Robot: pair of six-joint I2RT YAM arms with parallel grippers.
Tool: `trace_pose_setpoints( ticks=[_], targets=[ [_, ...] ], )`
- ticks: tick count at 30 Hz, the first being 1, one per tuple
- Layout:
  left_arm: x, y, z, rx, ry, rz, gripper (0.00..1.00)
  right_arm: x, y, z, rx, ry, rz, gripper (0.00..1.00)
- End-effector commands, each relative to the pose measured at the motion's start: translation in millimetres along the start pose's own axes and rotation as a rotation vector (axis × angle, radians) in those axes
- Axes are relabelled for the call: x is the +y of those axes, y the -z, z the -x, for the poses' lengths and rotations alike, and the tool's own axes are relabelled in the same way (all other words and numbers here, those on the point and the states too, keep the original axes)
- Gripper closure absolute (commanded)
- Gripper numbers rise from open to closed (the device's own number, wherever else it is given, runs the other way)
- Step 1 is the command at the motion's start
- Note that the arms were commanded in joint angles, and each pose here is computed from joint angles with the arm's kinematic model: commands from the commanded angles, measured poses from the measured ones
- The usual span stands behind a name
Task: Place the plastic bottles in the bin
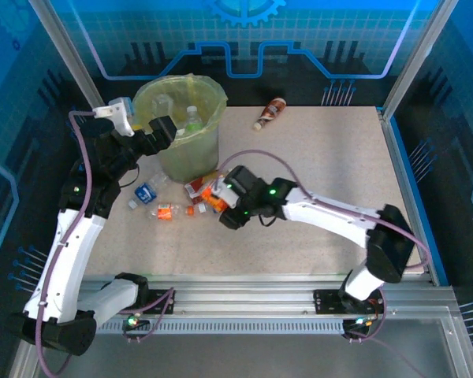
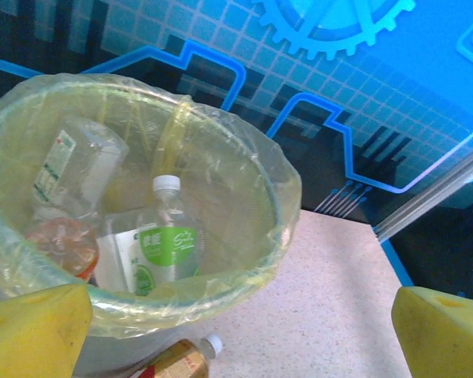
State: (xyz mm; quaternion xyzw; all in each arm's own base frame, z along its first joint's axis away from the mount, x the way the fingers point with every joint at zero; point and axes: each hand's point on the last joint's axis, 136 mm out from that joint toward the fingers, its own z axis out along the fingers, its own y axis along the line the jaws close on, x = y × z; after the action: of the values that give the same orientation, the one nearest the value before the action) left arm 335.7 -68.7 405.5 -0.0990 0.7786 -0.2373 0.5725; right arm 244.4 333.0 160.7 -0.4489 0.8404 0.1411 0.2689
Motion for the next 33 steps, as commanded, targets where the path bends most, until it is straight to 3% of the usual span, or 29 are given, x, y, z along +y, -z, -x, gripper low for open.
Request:
trace_pose_setpoints(
  ticks=[1,11,19,33],
  targets=[
    [-18,-3,0,0.021,0.035,-0.108,0.01,-24,33,22,-0.170,-0.128,-0.011,0.65],
    [-87,-19,-34,0.226,0.143,-0.540,0.01,-71,112,27,-0.464,-0.307,-0.036,0.65],
    [-160,-21,-82,0.393,0.014,-0.789,0.01,-68,152,34,-0.606,-0.318,-0.018,0.65],
    [-224,-3,-117,0.497,-0.054,-1.069,0.01,-58,178,44,-0.704,-0.313,0.035,0.65]
  ],
)
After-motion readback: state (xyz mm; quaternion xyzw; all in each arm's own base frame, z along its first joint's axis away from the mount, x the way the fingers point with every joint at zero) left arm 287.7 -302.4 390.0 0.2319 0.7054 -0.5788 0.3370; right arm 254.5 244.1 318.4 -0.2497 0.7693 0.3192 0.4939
